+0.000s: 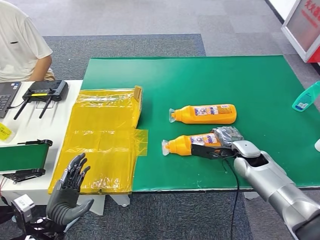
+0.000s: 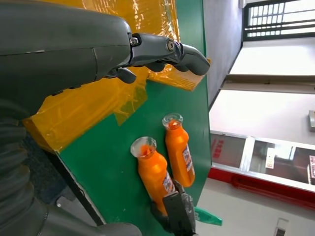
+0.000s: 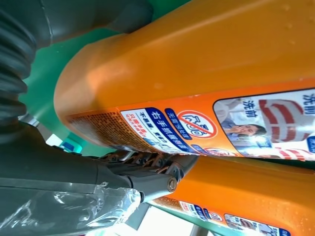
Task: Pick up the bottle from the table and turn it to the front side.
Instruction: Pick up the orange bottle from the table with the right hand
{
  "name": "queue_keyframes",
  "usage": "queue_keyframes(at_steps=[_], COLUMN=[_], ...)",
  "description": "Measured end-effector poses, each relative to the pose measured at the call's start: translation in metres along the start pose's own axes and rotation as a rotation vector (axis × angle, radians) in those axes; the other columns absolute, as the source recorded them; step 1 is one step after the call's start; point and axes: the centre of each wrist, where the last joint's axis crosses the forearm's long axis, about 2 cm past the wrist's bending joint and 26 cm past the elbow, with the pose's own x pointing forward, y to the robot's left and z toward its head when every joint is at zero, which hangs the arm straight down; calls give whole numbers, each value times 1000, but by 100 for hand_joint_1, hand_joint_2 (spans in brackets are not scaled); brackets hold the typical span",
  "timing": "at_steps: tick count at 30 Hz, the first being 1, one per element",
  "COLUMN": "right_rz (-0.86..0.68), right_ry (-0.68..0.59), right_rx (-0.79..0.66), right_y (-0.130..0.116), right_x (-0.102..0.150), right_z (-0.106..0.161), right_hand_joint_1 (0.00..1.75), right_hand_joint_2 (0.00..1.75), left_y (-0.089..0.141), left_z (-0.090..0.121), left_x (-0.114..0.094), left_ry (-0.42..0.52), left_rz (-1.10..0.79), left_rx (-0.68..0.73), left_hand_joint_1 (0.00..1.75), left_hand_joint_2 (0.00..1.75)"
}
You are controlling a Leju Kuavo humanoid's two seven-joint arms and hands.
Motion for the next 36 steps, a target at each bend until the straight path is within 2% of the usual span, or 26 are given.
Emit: queue_keyframes(at_steps=[4,8,11,15,24,30,36], right_rz=[-57,-382,-581,-709,-891,-854,-817], right_ry=[-34,-177,-277,-347,-505,-532,-559], right_rx=[-1,-73,-177,-288,-529,-653,-721], right_y=[0,11,29,40,30,21,14], right_x=[-1,0,16,49,109,143,164], right_z=[0,11,26,42,66,80,90], right_hand_joint_1=[175,175,175,175,175,175,175], right_hand_joint_2=[175,175,175,175,175,175,175], left_y=[1,2,-1,-9,-32,-45,-52], left_z=[0,-4,-10,-27,-71,-89,-102], left_x=[0,1,2,8,34,51,63], left_ry=[-5,-23,-49,-90,-208,-303,-327], left_rz=[-5,-10,9,-15,-43,34,18], left_rx=[-5,-16,-26,-46,-80,-73,-70], left_hand_joint_1=[0,0,0,0,0,0,0], left_hand_joint_2=[175,175,175,175,175,175,175])
